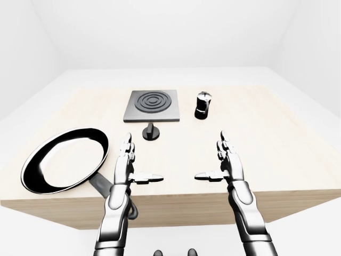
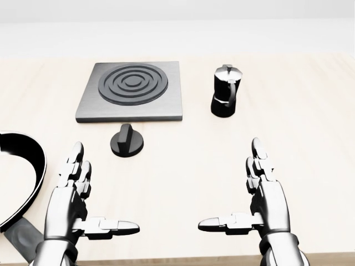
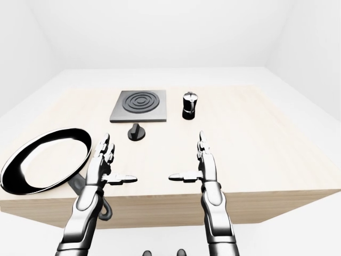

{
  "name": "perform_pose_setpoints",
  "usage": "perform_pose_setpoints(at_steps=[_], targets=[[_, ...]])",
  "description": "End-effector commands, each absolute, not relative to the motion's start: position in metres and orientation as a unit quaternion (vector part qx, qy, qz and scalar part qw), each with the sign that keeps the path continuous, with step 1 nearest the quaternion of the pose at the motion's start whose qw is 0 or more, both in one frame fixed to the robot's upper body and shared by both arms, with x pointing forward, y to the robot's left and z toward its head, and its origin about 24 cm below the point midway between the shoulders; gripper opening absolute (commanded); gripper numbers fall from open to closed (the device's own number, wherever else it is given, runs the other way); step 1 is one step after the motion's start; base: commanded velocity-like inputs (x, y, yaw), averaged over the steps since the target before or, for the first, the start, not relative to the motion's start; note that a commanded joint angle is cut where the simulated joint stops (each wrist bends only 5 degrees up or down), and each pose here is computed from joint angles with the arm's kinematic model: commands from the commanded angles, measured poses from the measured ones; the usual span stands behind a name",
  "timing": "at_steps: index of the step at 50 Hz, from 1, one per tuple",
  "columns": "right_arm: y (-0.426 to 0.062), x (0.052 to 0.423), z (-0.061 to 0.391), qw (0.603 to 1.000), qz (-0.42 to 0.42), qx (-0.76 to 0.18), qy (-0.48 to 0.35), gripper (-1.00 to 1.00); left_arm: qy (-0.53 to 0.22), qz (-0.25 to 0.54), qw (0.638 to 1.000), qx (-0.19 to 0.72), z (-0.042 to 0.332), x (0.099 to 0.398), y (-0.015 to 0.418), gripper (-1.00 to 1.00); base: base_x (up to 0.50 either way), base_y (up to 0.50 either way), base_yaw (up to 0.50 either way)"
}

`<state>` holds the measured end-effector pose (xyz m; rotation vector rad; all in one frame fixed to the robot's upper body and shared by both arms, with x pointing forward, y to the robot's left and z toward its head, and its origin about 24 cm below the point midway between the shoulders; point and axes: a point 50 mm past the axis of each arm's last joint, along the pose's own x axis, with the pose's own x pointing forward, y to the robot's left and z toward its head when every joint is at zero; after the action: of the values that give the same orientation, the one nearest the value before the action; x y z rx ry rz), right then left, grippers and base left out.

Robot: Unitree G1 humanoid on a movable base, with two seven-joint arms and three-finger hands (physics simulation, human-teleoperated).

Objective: Turn on the stove.

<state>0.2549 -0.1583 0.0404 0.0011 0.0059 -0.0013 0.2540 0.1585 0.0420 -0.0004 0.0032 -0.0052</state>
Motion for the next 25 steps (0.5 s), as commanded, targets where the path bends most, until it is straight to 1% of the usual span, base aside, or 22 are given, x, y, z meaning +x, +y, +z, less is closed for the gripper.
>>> perform_pose_setpoints(at_steps=[1,25], targets=[[-0.1584,0.2551,0.0398,1.000,0.001,0.000,0.003,1.00,0.002,-0.004,1.000,0.001,0.0413,0.2545,0.1582,1.00,0.23,0.00,0.00],[-0.1583,0.2544,0.0416,1.000,0.002,0.000,0.002,1.00,0.006,-0.005,1.000,0.002,0.0382,0.2547,0.1578,1.00,0.28,0.00,0.00]])
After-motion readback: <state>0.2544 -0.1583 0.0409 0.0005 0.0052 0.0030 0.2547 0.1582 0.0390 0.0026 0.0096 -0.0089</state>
